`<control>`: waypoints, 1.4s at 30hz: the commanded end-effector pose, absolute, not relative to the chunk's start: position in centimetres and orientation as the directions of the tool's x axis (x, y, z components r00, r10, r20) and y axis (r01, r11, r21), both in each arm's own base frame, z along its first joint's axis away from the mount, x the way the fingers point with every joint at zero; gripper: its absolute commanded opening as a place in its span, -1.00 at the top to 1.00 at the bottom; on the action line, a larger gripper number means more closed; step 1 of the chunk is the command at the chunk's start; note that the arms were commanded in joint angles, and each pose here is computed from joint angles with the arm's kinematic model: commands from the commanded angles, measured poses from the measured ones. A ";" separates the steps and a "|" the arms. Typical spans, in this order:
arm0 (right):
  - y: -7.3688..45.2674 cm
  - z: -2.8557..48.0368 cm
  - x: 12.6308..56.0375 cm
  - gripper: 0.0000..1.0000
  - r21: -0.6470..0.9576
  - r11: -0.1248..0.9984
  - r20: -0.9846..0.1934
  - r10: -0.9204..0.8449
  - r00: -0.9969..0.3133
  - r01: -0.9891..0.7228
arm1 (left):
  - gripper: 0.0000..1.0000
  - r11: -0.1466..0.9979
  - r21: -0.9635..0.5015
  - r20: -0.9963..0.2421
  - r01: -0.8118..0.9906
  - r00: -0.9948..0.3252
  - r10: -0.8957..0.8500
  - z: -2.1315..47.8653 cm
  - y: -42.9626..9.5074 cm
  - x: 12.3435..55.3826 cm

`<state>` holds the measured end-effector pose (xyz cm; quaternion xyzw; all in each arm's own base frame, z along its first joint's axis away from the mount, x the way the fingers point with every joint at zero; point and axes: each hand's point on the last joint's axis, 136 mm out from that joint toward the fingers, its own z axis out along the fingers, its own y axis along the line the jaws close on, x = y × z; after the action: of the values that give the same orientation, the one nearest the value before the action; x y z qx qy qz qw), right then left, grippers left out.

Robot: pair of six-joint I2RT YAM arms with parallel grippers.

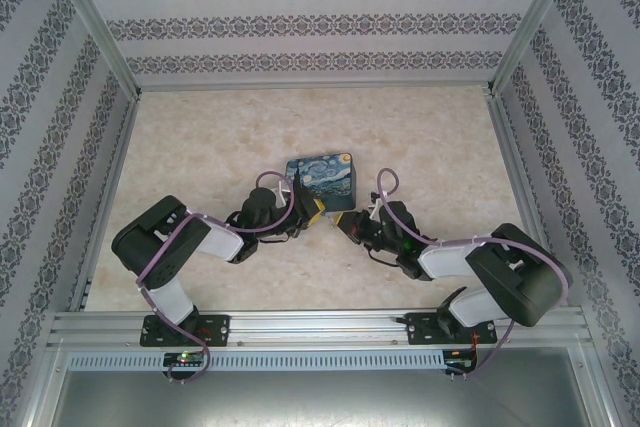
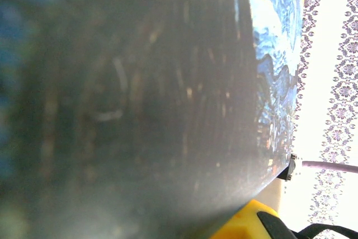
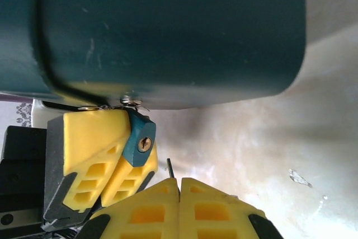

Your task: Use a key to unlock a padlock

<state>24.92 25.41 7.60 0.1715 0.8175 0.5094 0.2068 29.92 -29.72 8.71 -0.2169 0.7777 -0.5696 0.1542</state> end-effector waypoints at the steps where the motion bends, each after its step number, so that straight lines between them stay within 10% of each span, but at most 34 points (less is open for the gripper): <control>1: 26.1 9.2 26.0 1.00 0.920 0.391 -0.186 0.510 -0.840 0.034 | 1.00 0.201 -0.975 -0.019 -0.097 -0.863 -0.506 11.0 -30.2 30.7; 42: 26.3 10.2 27.1 1.00 0.930 0.367 -0.183 0.518 -0.835 0.023 | 1.00 0.224 -0.970 -0.031 -0.096 -0.863 -0.504 10.7 -29.9 30.4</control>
<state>26.22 25.90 7.91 0.1761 0.8137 0.5117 0.2122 29.97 -29.68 8.73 -0.2159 0.7777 -0.5695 0.1557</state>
